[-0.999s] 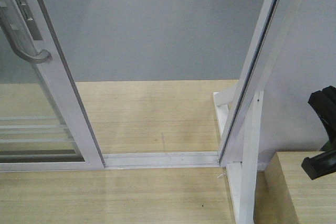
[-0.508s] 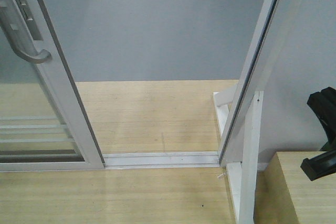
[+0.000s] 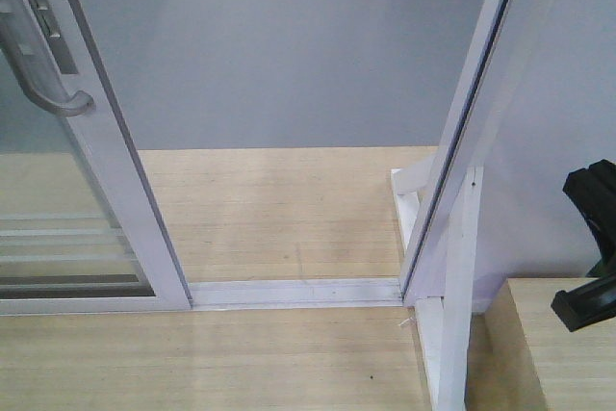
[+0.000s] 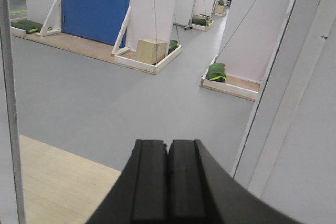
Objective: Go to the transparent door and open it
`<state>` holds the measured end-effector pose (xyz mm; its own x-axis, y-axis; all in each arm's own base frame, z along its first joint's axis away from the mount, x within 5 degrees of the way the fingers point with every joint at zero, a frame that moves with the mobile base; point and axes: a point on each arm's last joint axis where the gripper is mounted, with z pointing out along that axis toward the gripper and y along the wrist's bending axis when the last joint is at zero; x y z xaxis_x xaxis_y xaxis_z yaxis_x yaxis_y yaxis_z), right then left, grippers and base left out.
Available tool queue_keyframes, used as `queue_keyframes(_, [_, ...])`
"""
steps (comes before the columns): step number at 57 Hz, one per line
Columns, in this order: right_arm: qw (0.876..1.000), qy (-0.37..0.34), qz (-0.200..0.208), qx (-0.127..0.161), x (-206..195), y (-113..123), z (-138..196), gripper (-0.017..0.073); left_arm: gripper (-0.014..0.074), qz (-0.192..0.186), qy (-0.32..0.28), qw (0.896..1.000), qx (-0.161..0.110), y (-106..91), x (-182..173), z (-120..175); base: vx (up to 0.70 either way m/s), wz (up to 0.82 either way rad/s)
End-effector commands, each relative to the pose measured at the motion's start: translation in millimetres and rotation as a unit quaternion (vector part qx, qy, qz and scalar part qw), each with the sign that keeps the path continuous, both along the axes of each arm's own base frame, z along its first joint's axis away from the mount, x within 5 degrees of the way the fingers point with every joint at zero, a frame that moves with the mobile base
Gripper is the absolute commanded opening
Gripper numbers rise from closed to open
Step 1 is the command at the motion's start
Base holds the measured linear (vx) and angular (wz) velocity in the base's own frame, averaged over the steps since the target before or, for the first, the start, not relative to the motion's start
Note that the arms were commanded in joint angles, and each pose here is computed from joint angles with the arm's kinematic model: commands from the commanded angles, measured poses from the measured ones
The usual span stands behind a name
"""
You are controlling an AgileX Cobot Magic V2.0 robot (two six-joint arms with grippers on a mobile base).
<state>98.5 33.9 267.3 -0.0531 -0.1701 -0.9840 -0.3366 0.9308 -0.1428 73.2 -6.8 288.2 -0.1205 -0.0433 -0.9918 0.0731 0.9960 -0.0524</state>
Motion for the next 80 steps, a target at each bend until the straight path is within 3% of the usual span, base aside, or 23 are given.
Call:
queue_keyframes(1, [0.999, -0.048, -0.017, 0.008, 2, -3, 16, -0.0004, -0.0006, 0.008, -0.071, 0.997, -0.018, 1.4, 0, 21, 0.0, 0.0])
queue_keyframes(18, [0.999, -0.048, -0.017, 0.008, 2, -3, 16, -0.0004, -0.0006, 0.008, -0.092, 0.996, -0.011, 1.9, -11, 12, 0.0, 0.0])
queue_keyframes(44, [0.999, -0.046, -0.016, 0.007, 2, -2, 16, -0.0004, -0.0006, 0.015, -0.077, 0.997, -0.015, 3.4, -20, -78, 0.0, 0.0])
queue_keyframes(56, [0.999, -0.046, -0.016, 0.007, 2, -2, 16, -0.0004, -0.0006, 0.03, -0.116, 0.993, -0.017, 6.0, -17, -85, 0.0, 0.0])
queue_keyframes(80, [0.999, -0.046, -0.016, 0.007, 2, -2, 16, -0.0004, -0.0006, 0.024, -0.092, 0.995, -0.007, 5.0, -17, -89, 0.0, 0.0])
